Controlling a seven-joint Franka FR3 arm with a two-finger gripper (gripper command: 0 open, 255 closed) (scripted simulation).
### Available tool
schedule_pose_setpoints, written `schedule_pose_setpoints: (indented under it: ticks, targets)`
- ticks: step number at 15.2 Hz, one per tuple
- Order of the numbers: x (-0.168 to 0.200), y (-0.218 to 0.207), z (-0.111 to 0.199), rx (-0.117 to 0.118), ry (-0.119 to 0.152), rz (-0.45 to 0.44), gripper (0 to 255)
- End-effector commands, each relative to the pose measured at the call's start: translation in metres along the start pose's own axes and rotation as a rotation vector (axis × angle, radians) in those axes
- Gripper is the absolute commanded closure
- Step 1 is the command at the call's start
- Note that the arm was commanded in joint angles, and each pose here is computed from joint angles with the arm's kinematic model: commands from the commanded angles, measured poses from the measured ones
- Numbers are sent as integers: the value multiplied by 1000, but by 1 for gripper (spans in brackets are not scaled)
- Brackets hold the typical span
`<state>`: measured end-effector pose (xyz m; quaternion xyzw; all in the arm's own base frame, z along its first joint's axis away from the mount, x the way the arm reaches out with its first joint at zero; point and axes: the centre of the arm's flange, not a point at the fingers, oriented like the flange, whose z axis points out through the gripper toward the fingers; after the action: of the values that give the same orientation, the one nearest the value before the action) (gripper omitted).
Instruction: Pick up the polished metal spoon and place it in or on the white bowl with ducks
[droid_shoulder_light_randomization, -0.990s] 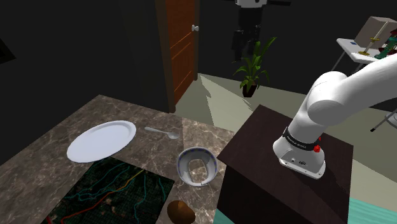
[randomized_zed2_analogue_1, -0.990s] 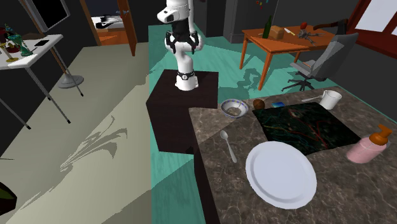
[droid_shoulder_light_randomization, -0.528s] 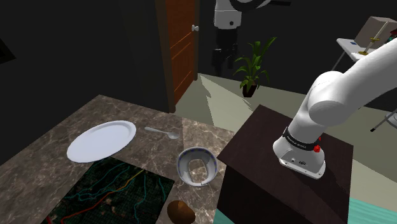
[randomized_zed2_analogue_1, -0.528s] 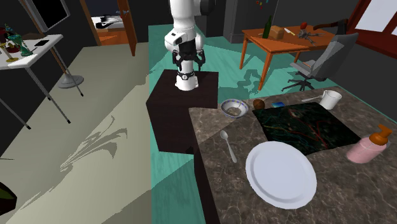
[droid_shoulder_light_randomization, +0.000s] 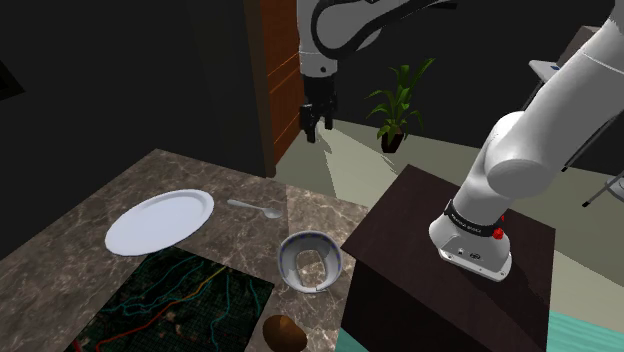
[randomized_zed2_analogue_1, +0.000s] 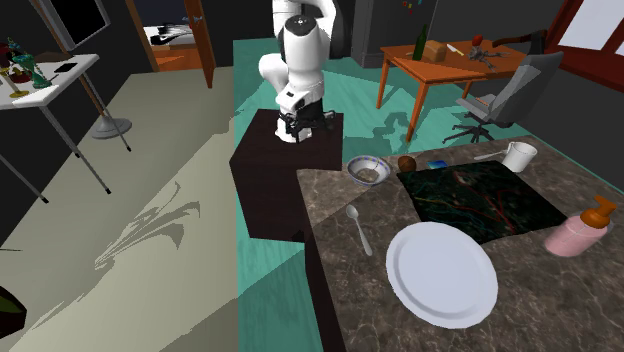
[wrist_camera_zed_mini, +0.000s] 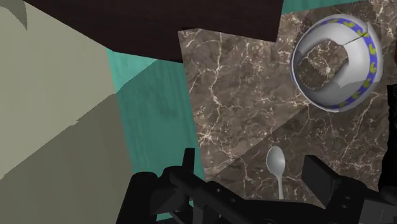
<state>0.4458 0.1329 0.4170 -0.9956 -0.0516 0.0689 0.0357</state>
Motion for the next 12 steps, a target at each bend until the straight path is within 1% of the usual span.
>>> schedule_pose_setpoints:
  ticks: [1,12]
  targets:
    - [20,-7,19,4,-2,-22,0]
    - [116,-67,110,21,-20,-139,0]
